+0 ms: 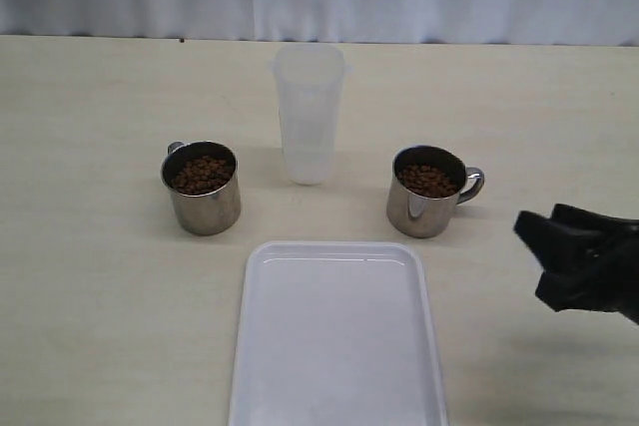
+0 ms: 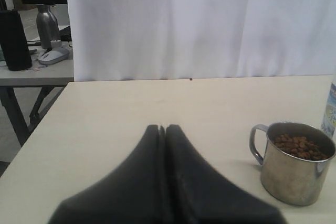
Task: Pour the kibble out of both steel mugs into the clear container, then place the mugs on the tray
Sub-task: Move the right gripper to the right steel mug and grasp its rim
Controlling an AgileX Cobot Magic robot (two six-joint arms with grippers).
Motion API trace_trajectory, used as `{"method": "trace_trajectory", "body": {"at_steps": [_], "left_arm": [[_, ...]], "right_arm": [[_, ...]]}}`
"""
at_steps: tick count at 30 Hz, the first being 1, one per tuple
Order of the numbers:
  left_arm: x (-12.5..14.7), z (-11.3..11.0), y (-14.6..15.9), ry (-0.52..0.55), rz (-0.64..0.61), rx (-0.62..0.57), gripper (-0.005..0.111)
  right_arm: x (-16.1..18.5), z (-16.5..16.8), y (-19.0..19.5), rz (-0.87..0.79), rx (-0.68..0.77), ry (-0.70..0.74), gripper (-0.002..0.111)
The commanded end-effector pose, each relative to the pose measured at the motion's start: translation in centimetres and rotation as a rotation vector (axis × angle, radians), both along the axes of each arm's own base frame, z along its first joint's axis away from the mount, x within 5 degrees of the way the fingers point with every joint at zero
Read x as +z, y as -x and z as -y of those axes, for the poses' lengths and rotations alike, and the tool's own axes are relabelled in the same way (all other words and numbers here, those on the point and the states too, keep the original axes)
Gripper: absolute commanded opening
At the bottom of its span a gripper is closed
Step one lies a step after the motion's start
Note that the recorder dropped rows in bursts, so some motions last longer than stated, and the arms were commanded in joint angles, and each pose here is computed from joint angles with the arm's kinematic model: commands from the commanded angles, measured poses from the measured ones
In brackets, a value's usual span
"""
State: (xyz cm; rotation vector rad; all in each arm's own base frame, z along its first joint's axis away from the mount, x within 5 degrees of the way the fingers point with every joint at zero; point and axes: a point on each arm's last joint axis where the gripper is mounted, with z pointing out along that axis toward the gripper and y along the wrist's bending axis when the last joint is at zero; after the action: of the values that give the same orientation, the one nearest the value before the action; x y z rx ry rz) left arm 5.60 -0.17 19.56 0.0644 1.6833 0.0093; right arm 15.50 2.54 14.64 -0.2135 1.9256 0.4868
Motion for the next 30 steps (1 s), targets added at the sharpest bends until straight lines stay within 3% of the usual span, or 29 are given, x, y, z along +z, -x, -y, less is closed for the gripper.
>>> {"method": "trace_trajectory", "body": {"at_steps": [1,5,15,27,30], "left_arm": [[0.0,0.0,0.0,0.008,0.013,-0.006,0.000],[0.0,0.0,0.0,0.008,0.013,-0.006,0.000],[0.1,0.0,0.0,0.008,0.017,-0.006,0.000],[0.1,0.0,0.0,0.008,0.017,-0.006,0.000],[0.1,0.0,0.0,0.008,0.017,-0.006,0.000]], "right_arm": [[-1.5,-0.8,-3.4,-0.001,0.206,-0.023,0.074],[-2.8,-0.8,-5.7,-0.001,0.288,-0.022,0.082],[-4.9,-0.3,-9.9,0.025,0.349,0.016,0.082],[-5.5,0.2,-12.4,0.037,0.346,0.060,0.082],[-5.6,-0.2,-11.9,0.031,0.427,0.073,0.082]]}}
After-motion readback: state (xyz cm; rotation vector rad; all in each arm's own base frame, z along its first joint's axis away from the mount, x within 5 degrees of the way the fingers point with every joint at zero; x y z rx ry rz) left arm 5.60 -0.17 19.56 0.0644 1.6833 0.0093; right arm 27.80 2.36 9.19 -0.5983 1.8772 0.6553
